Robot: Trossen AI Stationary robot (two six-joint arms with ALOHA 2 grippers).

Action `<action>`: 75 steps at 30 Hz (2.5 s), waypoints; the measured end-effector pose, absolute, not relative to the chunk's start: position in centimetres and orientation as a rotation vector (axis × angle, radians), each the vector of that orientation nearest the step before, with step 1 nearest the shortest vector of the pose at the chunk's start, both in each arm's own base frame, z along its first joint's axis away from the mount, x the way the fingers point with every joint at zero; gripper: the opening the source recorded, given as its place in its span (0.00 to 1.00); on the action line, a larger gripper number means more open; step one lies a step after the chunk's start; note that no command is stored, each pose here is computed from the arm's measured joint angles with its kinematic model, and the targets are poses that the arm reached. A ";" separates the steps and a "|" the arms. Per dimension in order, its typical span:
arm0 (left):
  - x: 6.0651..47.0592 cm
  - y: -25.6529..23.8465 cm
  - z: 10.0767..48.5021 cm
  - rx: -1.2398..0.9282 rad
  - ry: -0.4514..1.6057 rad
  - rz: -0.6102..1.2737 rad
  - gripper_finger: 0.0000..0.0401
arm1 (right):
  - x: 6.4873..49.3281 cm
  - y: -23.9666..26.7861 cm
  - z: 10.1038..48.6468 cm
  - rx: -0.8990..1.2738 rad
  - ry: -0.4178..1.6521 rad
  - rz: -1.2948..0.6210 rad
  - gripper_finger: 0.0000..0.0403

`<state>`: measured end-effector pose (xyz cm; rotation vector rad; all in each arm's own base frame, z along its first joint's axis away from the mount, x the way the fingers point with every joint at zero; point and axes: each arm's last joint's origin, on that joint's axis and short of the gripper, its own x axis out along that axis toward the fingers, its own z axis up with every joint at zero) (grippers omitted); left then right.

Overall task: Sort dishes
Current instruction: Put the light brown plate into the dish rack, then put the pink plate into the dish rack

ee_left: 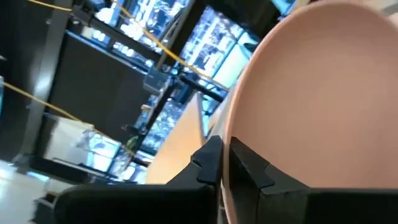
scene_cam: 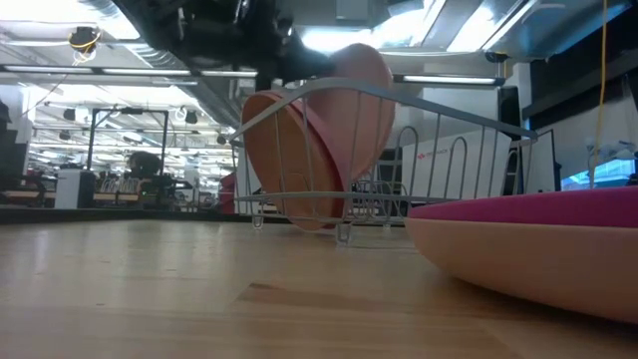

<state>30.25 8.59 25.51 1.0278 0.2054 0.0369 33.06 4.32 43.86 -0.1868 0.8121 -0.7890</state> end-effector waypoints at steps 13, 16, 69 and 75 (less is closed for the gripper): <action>29.3 6.2 25.3 0.966 0.315 -0.081 0.04 | 33.1 4.4 43.8 -0.151 0.828 -0.757 0.34; 29.1 5.9 25.4 0.975 0.365 -0.029 0.04 | 33.1 4.5 43.7 -0.135 0.842 -0.732 0.34; 26.5 5.1 24.7 0.927 0.733 0.088 0.27 | 33.2 4.7 43.5 -0.081 0.877 -0.657 0.34; 25.1 4.5 26.9 0.901 0.641 0.139 0.27 | 33.2 4.7 43.5 -0.076 0.882 -0.648 0.34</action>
